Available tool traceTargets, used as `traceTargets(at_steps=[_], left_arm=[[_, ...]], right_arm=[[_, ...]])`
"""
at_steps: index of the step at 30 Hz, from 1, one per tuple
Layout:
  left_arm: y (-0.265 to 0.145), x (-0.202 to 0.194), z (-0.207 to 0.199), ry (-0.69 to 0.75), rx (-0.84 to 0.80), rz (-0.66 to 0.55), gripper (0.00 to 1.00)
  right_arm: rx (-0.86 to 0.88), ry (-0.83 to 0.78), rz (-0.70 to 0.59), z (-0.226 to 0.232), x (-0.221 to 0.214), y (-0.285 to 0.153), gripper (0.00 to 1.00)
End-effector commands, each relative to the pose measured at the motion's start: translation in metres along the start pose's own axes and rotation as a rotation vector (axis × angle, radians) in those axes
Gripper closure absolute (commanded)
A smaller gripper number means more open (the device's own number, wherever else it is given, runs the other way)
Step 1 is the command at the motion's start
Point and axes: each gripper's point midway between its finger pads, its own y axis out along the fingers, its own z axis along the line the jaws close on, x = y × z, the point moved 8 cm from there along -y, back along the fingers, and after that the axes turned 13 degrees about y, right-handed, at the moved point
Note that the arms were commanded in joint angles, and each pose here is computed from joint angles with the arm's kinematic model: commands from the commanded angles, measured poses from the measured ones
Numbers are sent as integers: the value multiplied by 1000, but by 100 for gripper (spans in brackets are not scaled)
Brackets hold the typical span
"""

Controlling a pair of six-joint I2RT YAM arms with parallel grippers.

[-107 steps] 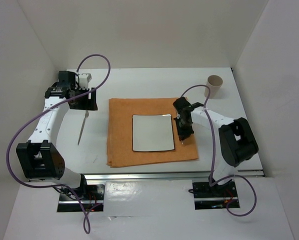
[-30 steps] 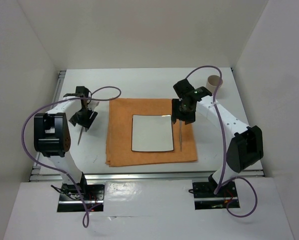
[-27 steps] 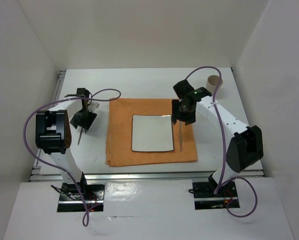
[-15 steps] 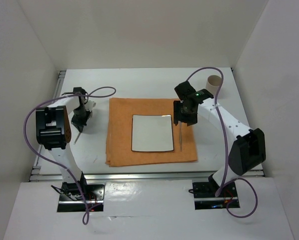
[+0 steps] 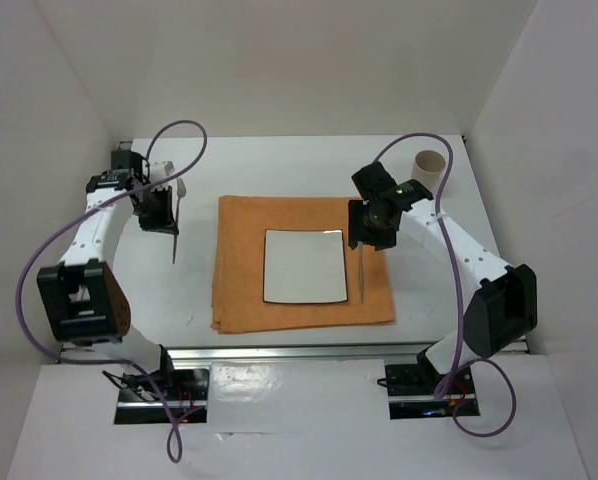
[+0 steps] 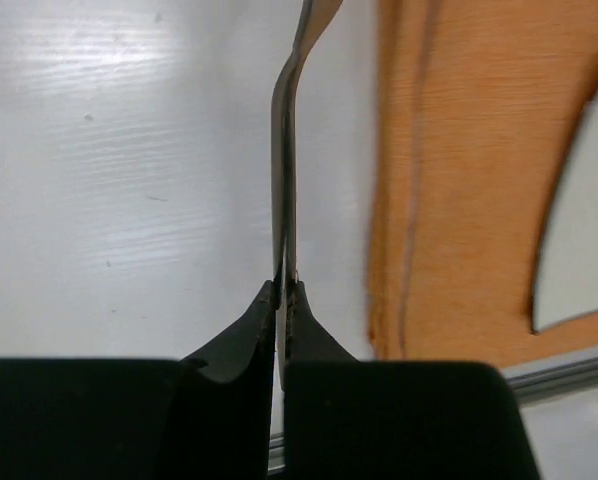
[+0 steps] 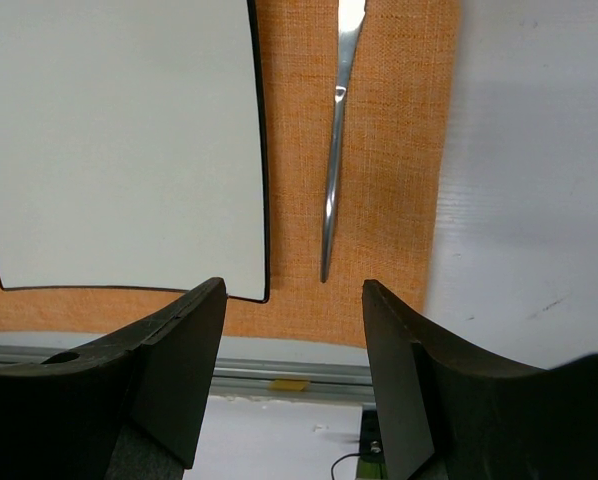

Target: Set the dinner table for one person

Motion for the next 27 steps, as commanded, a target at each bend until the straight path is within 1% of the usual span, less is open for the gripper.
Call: traceTargets(at_steps=[1,3,5,6,8,9,10,12,13,14,15,16,17,18,20,21,27], left_arm=[[-35,-2,-45,-38,-151,-95,100],[-34,-10,-60,-70,-191,-76,100],[-20,-22,-76,-77,-239,-21,100],[-18,-23,-89,-84,-308,-13,100],[-8,-33,-104,-94,-401,16,100],[-6,-36,-115,-95,-504,13,100],[4,-41,-121,-108,-551,12,100],[11,-44,-129,-126,-627,-5,100],[17,-43,-137,-107,-660,-23,100],[18,-43,-142,-91,-654,-25,100],[24,-44,-145,-87,-620,-2,100],[31,-44,-145,-86,-553,6,100],[38,-46,-147,-97,-544,36,100],[43,-46,-146,-110,-544,35,100],[50,-50,-150,-150,-603,67,100],[59,-53,-152,-161,-605,97,100],[84,-45,-146,-149,-561,43,100]], right_arm=[[51,8,-61,5,2,-14,35],[51,8,-61,5,2,-14,35],[64,18,-62,6,1,-17,35],[64,18,-62,6,1,-17,35],[71,17,-56,6,1,-17,35],[71,17,-56,6,1,-17,35],[72,26,-55,5,0,-20,35],[78,28,-62,5,0,-22,35],[66,25,-49,3,-3,-21,35],[66,35,-48,3,-3,-21,35],[59,33,-41,2,-5,-21,35],[66,44,-48,2,-5,-24,35],[64,44,-46,0,-7,-24,35],[56,42,-37,-2,-9,-21,35],[61,43,-42,-3,-10,-21,35],[61,43,-42,-3,-10,-21,35],[47,22,-22,4,-8,-15,35]])
